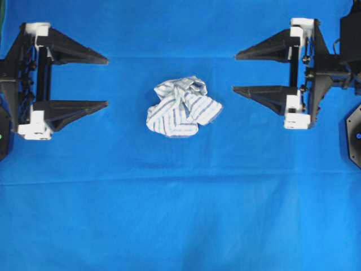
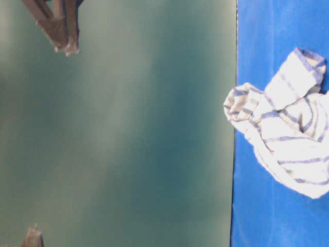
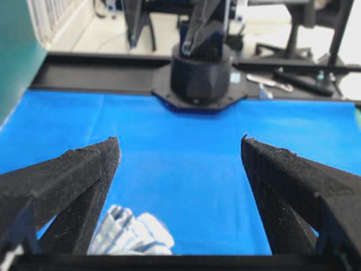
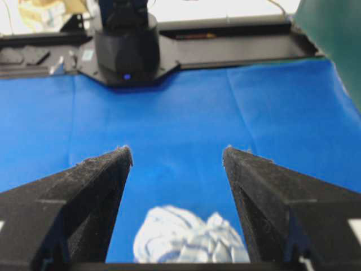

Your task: Hand over the towel.

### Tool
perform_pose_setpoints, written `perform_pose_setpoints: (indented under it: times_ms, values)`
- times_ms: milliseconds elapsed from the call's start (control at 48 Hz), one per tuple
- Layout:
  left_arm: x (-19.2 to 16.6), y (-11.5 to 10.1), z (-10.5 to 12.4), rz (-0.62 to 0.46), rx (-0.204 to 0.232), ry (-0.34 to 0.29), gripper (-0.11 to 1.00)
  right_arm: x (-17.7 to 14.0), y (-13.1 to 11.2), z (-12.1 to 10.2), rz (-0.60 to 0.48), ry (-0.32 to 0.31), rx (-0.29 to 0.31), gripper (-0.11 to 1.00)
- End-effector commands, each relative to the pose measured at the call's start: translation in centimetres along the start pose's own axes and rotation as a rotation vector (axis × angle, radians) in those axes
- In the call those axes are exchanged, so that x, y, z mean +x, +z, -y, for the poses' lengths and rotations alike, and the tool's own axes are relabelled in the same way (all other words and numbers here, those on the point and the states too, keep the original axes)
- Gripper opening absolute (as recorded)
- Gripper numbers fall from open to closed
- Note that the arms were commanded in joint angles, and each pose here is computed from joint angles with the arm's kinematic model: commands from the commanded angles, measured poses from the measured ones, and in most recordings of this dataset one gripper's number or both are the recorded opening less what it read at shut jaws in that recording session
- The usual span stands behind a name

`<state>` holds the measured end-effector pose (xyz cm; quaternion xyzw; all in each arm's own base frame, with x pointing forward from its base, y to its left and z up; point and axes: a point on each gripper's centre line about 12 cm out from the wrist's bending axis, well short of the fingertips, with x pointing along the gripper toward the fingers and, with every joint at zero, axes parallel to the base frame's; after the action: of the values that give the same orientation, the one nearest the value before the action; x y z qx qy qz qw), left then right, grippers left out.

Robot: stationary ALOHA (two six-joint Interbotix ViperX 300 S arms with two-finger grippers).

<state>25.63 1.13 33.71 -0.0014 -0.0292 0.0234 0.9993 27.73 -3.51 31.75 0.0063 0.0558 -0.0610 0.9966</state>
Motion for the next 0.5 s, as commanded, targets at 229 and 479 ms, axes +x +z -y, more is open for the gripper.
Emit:
perform_pose_setpoints:
  times_ms: [229,479]
  values:
    - [-5.6,0.1,-0.1,0.043,0.056,0.002,0.92,-6.6,0.5,0.0,0.046,-0.007,0.001,0.69]
    - [-9.1,-3.3,-0.4,0.049,0.073,0.020,0.92,-10.3,-4.3,0.0,0.062,-0.006,0.012,0.69]
